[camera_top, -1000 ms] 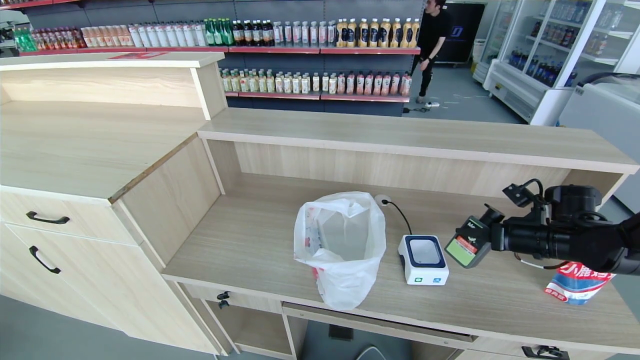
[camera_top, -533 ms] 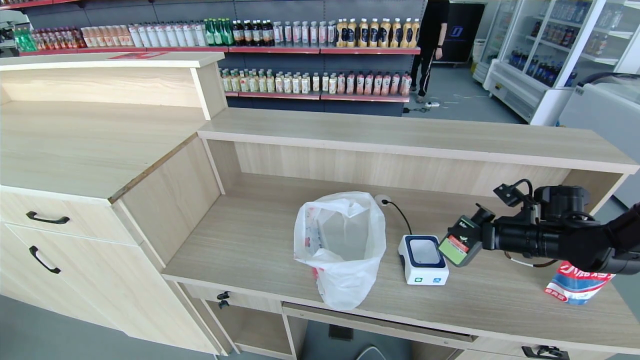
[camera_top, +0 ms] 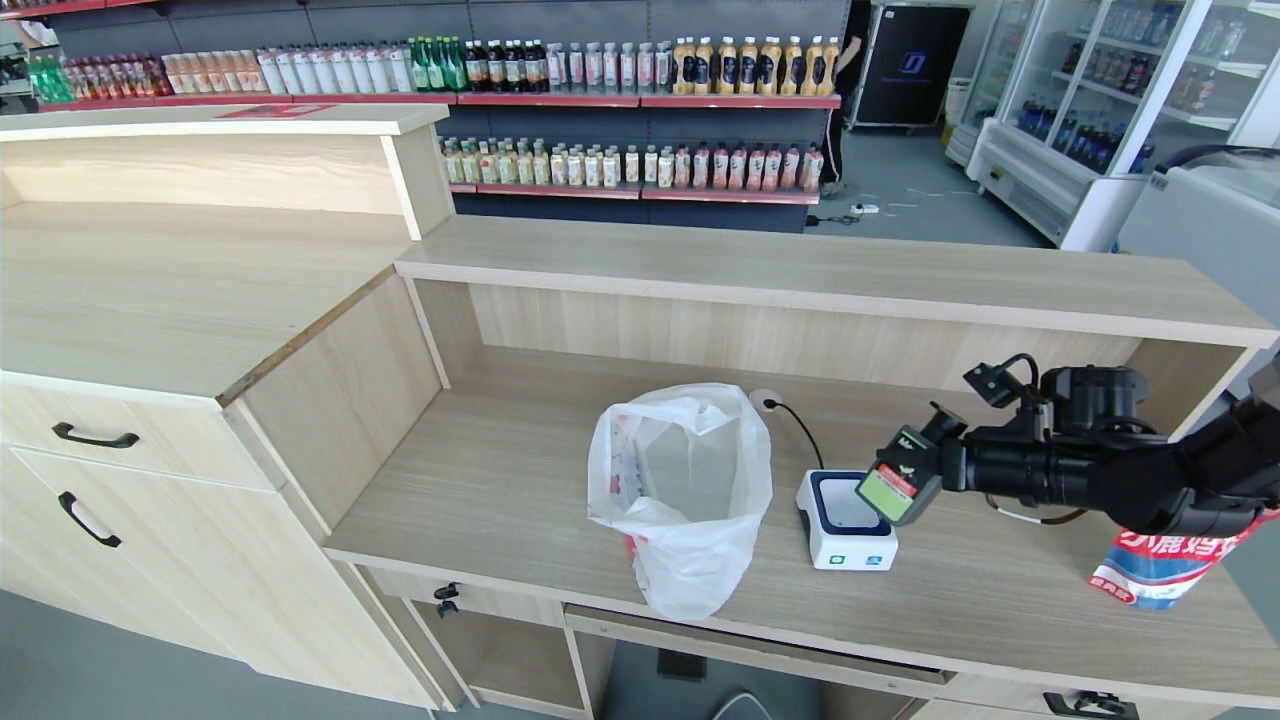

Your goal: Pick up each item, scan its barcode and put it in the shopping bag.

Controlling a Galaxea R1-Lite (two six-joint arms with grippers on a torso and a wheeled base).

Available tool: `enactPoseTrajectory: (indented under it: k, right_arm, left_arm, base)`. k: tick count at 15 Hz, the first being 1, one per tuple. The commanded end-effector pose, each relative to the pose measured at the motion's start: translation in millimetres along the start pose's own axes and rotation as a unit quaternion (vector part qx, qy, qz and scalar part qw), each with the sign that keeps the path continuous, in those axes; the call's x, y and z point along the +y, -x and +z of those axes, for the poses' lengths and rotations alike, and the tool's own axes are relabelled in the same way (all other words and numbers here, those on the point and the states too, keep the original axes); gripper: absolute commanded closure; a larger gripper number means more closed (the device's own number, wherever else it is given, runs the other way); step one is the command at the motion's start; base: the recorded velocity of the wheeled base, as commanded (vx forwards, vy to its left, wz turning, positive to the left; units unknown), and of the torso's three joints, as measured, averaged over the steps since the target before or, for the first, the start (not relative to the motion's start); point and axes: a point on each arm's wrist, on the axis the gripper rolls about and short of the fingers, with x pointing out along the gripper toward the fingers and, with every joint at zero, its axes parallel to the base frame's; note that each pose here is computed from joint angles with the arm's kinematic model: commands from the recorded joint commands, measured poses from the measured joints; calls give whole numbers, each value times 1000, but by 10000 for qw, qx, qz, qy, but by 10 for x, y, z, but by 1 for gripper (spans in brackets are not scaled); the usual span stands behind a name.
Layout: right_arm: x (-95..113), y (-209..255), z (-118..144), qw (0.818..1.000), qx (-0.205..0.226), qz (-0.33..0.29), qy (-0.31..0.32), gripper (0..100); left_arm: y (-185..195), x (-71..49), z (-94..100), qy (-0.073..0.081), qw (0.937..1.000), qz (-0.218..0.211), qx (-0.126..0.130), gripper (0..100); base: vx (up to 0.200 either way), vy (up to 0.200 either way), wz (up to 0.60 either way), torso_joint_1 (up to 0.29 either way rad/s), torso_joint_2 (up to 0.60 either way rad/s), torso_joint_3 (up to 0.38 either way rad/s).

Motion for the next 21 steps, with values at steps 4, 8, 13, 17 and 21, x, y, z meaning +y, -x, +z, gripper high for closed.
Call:
enactPoseTrajectory:
  k: [4, 8, 13, 17, 21]
  right_arm:
    - [-40, -91, -31, 10000, 39, 11, -2, 100]
    - [-69, -121, -33, 10000, 33, 11, -5, 100]
    - [-25, -67, 51, 9999, -74, 5, 94, 100]
    - [380, 646, 356, 9786, -727, -1210, 1496, 100]
    - [602, 1288, 207, 9084, -882, -2850, 2929, 100]
  left_arm:
    - [0, 0, 0, 1, 10000, 0, 0, 0]
    - [0, 0, 0, 1, 10000, 0, 0, 0]
    - [0, 0, 0, 1, 10000, 0, 0, 0]
    - [0, 0, 0, 1, 10000, 0, 0, 0]
    - [0, 0, 0, 1, 10000, 0, 0, 0]
  base:
    - [0, 0, 0, 0, 0, 0]
    - [0, 0, 0, 0, 0, 0]
    - [0, 0, 0, 0, 0, 0]
    - [0, 0, 0, 0, 0, 0]
    - [0, 0, 0, 0, 0, 0]
